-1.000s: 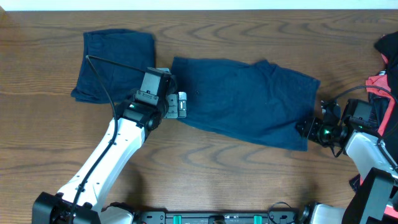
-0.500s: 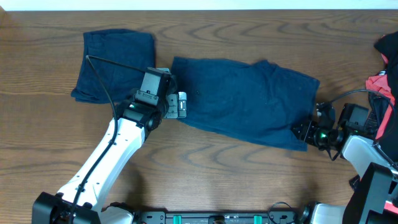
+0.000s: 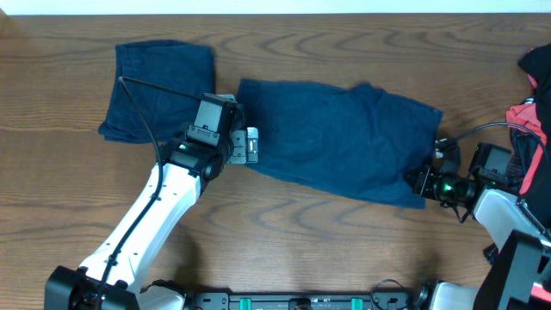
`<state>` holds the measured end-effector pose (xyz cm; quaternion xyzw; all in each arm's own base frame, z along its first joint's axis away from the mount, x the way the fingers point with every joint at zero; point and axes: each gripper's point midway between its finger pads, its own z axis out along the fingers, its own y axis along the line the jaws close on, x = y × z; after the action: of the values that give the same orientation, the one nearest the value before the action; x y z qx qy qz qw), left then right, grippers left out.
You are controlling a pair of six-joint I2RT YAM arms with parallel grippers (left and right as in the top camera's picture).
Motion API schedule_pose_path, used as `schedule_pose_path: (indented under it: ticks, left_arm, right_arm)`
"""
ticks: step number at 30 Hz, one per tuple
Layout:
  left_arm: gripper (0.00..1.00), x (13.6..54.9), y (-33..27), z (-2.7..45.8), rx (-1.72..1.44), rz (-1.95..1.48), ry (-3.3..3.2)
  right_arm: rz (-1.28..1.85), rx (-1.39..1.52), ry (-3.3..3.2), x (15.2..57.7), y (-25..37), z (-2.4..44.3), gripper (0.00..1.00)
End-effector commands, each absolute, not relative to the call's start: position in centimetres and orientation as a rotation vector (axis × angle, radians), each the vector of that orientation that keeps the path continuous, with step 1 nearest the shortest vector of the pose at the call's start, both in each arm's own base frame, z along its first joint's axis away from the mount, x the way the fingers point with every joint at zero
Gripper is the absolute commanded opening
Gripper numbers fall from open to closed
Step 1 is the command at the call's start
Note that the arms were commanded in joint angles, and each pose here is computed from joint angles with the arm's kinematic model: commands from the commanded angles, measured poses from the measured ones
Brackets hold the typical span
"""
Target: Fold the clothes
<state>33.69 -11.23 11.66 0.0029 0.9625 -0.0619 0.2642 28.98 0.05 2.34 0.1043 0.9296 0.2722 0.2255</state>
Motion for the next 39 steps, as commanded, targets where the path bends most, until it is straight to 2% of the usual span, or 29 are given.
schedule_pose_path:
  ticks: [1, 13, 20, 28, 33, 35, 37, 39]
  left_arm:
    - [0.99, 33.1, -11.0, 10.8, 0.022, -0.149, 2.63]
    - [0.99, 32.8, -10.8, 10.6, 0.023, -0.139, 2.649]
    - [0.98, 32.4, -10.7, 8.9, 0.025, -0.113, 2.7]
    - [0.98, 33.4, -10.2, 3.1, 0.003, -0.055, 2.815]
    - [0.98, 34.9, -9.4, 2.0, -0.045, -0.055, 2.793]
    - [0.91, 35.6, -9.0, 2.0, -0.067, -0.061, 2.773]
    - [0.67, 35.9, -8.8, 2.0, -0.087, -0.064, 2.764]
    - [0.5, 35.8, -8.8, 2.0, -0.124, -0.087, 2.767]
  right_arm:
    - [0.778, 0.301, 2.522, 29.1, 0.5, 4.0, 0.01]
    - [0.771, 0.391, 2.632, 26.3, 0.7, 3.5, 0.01]
    - [1.045, 0.263, 2.442, 28.0, 3.5, 7.1, 0.01]
    - [1.026, 0.256, 2.349, 30.1, 2.9, 12.5, 0.01]
    - [0.977, 0.244, 2.338, 30.9, 2.3, 15.4, 0.01]
    - [0.966, 0.25, 2.344, 31.0, 2.1, 15.9, 0.01]
    - [0.951, 0.256, 2.351, 31.0, 1.9, 16.0, 0.01]
    - [0.951, 0.262, 2.357, 31.0, 1.9, 16.1, 0.01]
